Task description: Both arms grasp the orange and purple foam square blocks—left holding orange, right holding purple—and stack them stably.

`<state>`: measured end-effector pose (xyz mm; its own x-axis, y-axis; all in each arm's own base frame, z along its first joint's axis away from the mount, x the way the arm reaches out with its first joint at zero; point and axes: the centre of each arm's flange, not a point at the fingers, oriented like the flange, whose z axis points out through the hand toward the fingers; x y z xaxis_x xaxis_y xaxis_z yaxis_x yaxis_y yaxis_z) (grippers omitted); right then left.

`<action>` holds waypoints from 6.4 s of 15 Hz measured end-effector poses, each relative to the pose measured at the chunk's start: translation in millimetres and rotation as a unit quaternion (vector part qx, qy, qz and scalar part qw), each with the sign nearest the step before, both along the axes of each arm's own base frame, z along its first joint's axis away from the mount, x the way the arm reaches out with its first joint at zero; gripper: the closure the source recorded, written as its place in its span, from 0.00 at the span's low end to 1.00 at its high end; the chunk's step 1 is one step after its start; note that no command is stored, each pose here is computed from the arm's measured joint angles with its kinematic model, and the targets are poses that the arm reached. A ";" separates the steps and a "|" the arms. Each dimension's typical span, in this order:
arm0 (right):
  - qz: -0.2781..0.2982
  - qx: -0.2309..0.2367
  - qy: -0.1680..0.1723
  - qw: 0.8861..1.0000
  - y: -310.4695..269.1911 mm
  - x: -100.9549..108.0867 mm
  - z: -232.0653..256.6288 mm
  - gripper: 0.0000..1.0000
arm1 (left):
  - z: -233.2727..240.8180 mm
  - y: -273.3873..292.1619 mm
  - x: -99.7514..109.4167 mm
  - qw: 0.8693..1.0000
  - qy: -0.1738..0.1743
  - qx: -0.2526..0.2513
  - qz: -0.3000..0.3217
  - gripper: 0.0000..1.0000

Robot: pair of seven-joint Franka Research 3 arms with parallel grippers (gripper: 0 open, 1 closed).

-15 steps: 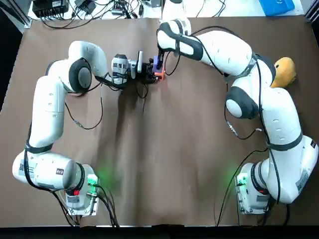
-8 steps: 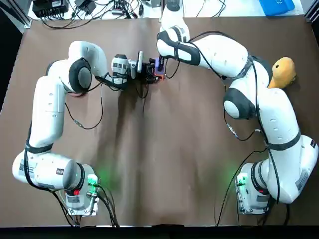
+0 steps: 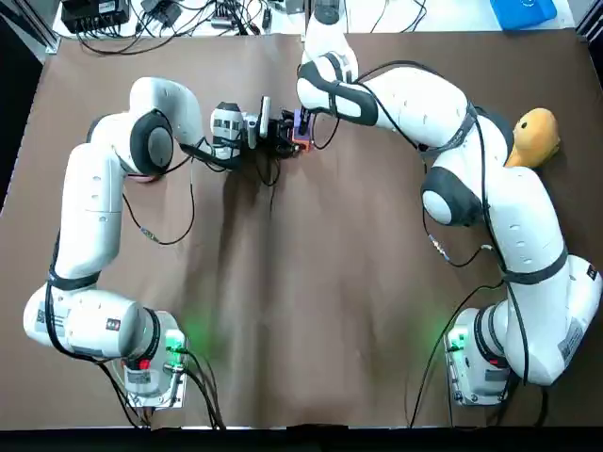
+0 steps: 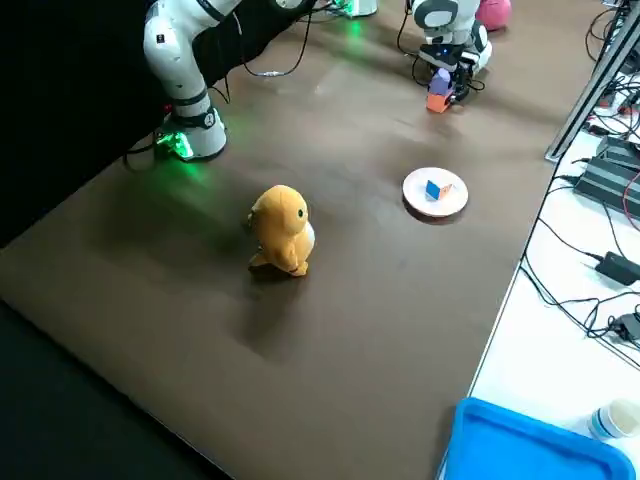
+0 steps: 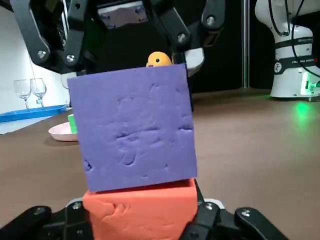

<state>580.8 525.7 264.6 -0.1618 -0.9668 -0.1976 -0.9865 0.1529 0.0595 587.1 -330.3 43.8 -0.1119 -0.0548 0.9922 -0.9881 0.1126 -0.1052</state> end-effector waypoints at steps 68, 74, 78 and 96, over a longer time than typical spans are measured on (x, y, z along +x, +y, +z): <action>-0.008 -0.015 0.030 0.999 -2.6 -5.5 21.7 0.00 | -0.9 7.7 5.3 1.000 -0.013 0.012 -0.001 0.00; 0.005 -0.011 0.020 1.000 -16.2 7.9 31.8 0.00 | 0.2 22.7 9.0 1.000 -0.006 -0.001 0.004 0.00; 0.069 -0.007 0.006 0.998 -63.6 40.8 66.4 0.00 | 0.6 33.0 13.4 1.000 -0.006 -0.003 0.010 0.00; 0.591 0.026 -0.067 0.803 -426.4 76.5 314.0 0.00 | 130.5 144.2 85.3 0.977 0.084 0.192 -0.035 0.00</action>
